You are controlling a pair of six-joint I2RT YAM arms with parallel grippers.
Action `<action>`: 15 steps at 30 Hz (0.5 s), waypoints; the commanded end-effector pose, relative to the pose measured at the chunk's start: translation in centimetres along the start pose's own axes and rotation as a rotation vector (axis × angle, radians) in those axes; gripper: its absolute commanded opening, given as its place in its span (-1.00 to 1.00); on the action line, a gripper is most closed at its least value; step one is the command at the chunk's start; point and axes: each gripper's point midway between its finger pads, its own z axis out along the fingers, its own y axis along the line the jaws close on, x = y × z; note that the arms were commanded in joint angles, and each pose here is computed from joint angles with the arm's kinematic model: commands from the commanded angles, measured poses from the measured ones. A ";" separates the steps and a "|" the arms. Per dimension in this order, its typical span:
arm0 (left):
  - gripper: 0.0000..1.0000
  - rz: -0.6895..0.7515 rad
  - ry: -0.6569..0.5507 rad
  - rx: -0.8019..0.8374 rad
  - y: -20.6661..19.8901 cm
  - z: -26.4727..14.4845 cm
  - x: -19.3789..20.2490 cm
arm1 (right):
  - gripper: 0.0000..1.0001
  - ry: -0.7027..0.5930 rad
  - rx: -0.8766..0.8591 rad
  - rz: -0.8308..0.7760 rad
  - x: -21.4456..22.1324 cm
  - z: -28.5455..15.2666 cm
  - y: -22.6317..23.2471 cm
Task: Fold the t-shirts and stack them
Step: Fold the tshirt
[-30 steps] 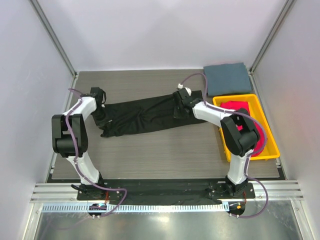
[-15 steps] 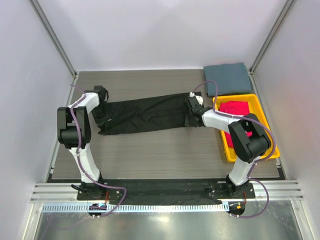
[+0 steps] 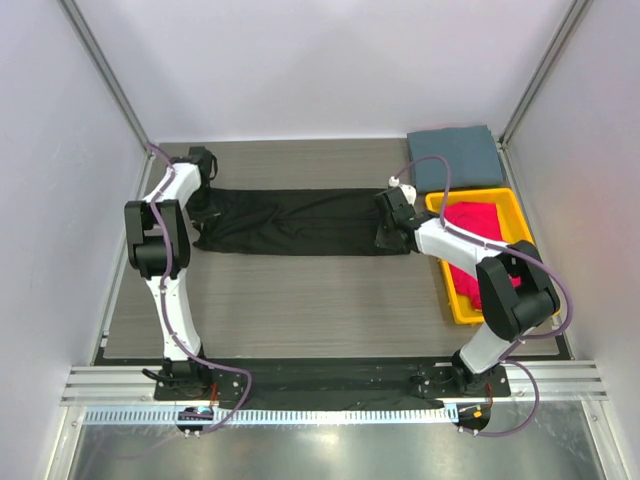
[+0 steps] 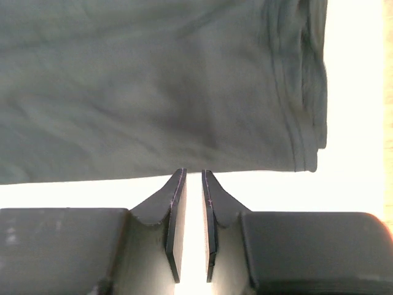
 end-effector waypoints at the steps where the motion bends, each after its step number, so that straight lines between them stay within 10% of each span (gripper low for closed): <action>1: -0.50 0.003 -0.095 -0.032 1.2 -2.9 -3.2 | -0.57 -0.087 0.013 0.036 -4.4 -1.1 -0.3; 15: -0.44 0.005 -0.078 0.281 -4.5 -4.5 -1.6 | -0.57 0.024 0.190 -0.026 -0.9 4.0 -5.5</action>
